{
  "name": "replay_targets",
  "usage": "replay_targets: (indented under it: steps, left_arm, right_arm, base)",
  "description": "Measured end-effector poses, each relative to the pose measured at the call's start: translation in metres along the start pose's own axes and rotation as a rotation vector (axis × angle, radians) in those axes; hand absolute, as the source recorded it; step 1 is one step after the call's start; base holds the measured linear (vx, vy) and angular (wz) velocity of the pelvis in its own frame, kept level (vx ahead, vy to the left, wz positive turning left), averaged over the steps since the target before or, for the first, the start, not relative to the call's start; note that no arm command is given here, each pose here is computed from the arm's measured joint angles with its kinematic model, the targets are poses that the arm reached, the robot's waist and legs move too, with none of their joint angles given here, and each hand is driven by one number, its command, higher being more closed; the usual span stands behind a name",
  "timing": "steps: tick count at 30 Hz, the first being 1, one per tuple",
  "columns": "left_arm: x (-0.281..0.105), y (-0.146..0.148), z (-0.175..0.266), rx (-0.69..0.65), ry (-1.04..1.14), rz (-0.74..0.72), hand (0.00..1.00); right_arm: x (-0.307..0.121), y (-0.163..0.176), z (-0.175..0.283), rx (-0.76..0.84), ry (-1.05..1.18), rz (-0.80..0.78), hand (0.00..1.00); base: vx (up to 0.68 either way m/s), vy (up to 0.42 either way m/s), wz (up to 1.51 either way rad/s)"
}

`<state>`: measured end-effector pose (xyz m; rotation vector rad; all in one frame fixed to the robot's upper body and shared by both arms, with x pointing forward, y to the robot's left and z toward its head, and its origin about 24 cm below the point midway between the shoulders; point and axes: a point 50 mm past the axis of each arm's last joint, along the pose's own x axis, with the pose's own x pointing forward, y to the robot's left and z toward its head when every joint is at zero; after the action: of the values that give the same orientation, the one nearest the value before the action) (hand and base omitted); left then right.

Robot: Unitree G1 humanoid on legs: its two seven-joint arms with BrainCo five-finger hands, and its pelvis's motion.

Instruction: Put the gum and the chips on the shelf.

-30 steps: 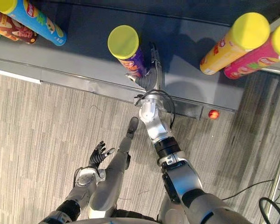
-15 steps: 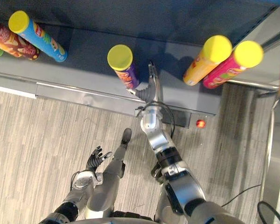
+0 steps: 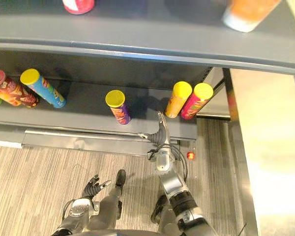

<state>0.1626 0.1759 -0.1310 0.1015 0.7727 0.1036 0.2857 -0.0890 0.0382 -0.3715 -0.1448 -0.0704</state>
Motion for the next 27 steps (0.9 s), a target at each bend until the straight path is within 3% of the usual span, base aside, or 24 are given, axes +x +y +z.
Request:
replay_targets:
  steps: [7, 14, 21, 27]
  left_arm:
    - [-0.006, 0.006, -0.021, 0.037, 0.08, 0.013, 0.0]
    - [-0.012, 0.011, -0.036, 0.026, 0.133, 0.032, 0.0]
    - [-0.017, 0.012, -0.048, 0.023, 0.175, 0.032, 0.0]
    - [-0.019, 0.012, -0.053, 0.022, 0.193, 0.024, 0.0]
  right_arm:
    - [-0.027, 0.011, -0.017, 0.026, 0.07, 0.102, 0.0]
    - [-0.083, 0.005, -0.067, 0.023, 0.287, 0.218, 0.0]
    - [-0.146, -0.04, -0.127, -0.065, 0.6, 0.124, 0.0]
    - [-0.18, -0.053, -0.15, -0.101, 0.758, 0.097, 0.0]
  base:
    - [0.02, -0.028, -0.25]
    - [0.07, -0.021, -0.14]
    - [0.04, -0.016, -0.12]
    - [0.0, -0.011, -0.1]
